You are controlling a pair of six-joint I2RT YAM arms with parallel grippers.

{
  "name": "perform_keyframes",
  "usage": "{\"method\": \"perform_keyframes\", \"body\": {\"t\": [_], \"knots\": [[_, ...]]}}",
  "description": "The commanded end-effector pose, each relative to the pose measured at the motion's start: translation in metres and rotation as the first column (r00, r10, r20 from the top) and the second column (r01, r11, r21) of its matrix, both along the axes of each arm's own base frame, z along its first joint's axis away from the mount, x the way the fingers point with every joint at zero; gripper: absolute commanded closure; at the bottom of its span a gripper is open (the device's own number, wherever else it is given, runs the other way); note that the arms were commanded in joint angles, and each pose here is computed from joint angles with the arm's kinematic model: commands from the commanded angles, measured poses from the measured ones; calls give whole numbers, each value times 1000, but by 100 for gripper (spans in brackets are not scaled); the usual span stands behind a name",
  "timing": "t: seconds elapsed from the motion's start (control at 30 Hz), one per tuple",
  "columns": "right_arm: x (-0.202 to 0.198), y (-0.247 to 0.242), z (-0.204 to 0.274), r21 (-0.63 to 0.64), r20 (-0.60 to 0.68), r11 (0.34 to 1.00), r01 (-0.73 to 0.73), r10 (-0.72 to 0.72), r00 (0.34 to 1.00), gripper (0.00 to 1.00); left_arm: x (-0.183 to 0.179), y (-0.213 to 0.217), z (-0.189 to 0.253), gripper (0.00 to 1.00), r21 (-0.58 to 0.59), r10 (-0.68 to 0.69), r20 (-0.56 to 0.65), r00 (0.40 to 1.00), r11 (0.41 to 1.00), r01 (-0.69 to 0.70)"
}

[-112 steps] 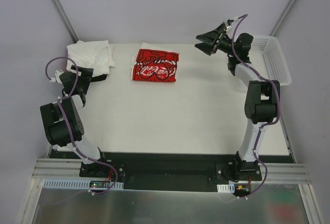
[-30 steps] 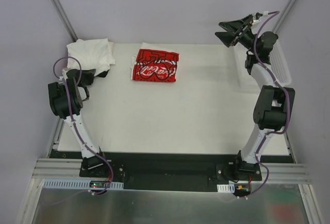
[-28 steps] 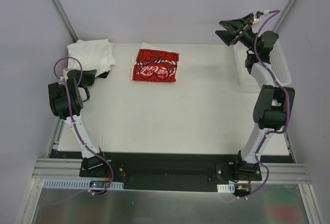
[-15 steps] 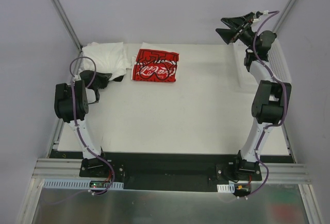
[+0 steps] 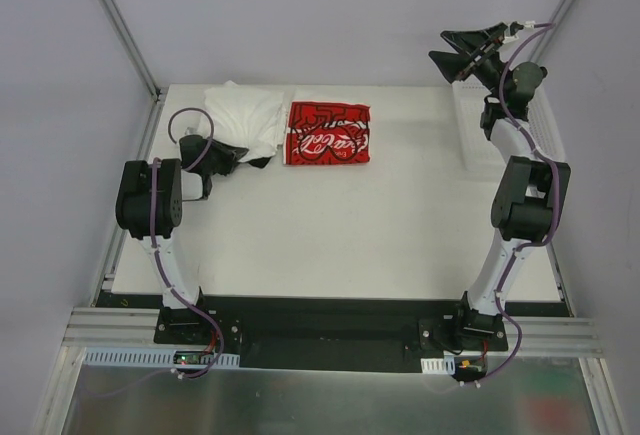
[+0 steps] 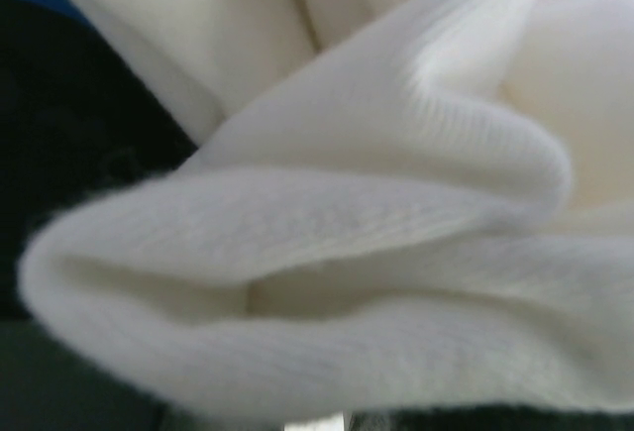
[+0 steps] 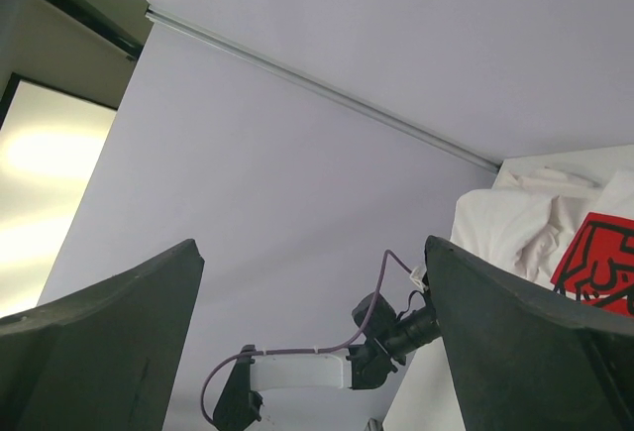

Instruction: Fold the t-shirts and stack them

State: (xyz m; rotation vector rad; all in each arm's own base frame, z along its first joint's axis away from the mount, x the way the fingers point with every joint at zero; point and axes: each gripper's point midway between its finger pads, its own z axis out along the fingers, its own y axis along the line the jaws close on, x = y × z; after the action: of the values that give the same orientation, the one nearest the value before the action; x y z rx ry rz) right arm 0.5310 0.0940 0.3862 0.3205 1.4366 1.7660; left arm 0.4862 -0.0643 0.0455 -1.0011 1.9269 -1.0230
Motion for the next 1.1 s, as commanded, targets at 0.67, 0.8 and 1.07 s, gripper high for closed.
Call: {"method": "perform_keyframes", "body": {"t": [0.67, 0.8, 1.07], "knots": [[-44, 0, 33, -5, 131, 1000, 27, -26, 991, 3, -16, -165, 3, 100, -28, -399, 9, 917, 917, 399], [-50, -3, 33, -1, 133, 999, 35, -35, 990, 3, -19, -183, -2, 100, -36, -429, 4, 903, 903, 429], [-61, -2, 30, -26, 137, 999, 24, -20, 990, 3, -23, -185, 2, 86, -19, -441, 27, 897, 897, 441]]}}
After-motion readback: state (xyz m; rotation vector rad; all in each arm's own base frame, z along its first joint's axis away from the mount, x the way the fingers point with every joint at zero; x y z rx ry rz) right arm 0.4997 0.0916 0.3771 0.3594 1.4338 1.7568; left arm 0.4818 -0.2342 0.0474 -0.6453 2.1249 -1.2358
